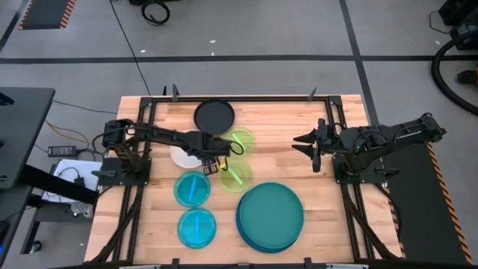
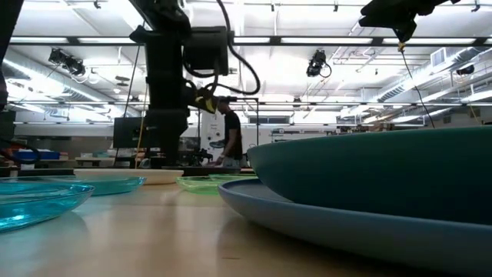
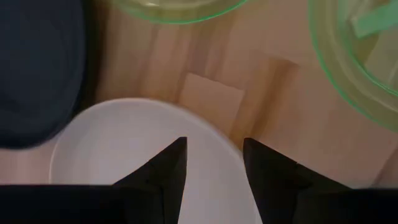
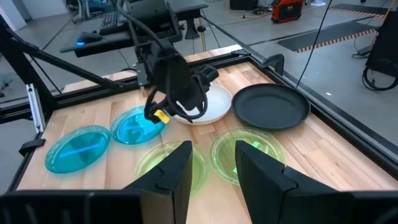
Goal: Stack plastic plates
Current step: Stack the black plate on top of the green plate
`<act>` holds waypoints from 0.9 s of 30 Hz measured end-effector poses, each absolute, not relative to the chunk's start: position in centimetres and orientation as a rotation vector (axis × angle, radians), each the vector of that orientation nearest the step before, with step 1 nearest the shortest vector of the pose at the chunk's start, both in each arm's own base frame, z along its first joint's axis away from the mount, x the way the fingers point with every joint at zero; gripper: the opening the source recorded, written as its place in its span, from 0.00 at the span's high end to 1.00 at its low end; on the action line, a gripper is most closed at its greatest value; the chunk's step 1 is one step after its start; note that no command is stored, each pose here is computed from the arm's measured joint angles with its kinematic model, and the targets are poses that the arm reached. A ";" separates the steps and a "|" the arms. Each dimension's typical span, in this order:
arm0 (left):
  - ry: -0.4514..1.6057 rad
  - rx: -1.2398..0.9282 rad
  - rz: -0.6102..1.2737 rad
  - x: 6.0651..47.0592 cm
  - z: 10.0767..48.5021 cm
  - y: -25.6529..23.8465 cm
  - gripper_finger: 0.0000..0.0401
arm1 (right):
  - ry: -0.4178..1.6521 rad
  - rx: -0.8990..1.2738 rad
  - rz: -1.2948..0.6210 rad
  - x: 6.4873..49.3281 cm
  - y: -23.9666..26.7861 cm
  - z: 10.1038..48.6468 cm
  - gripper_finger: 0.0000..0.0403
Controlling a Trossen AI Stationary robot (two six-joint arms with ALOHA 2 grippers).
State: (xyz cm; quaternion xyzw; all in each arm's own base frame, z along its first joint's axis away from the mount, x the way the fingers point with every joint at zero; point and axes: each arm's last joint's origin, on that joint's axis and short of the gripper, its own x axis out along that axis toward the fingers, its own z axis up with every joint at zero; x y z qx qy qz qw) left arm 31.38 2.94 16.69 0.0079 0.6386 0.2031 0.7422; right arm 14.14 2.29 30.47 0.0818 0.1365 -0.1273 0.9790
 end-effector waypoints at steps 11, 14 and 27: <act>1.358 -0.077 0.553 31.4 16.7 3.7 0.59 | 0.275 0.165 -0.256 14.1 2.3 30.5 0.67; 1.324 0.003 0.569 31.7 16.8 4.1 0.59 | 0.266 0.164 -0.255 14.2 2.3 30.6 0.67; 1.266 0.156 0.532 31.9 17.3 10.5 0.59 | 0.243 0.151 -0.248 14.2 2.3 30.8 0.67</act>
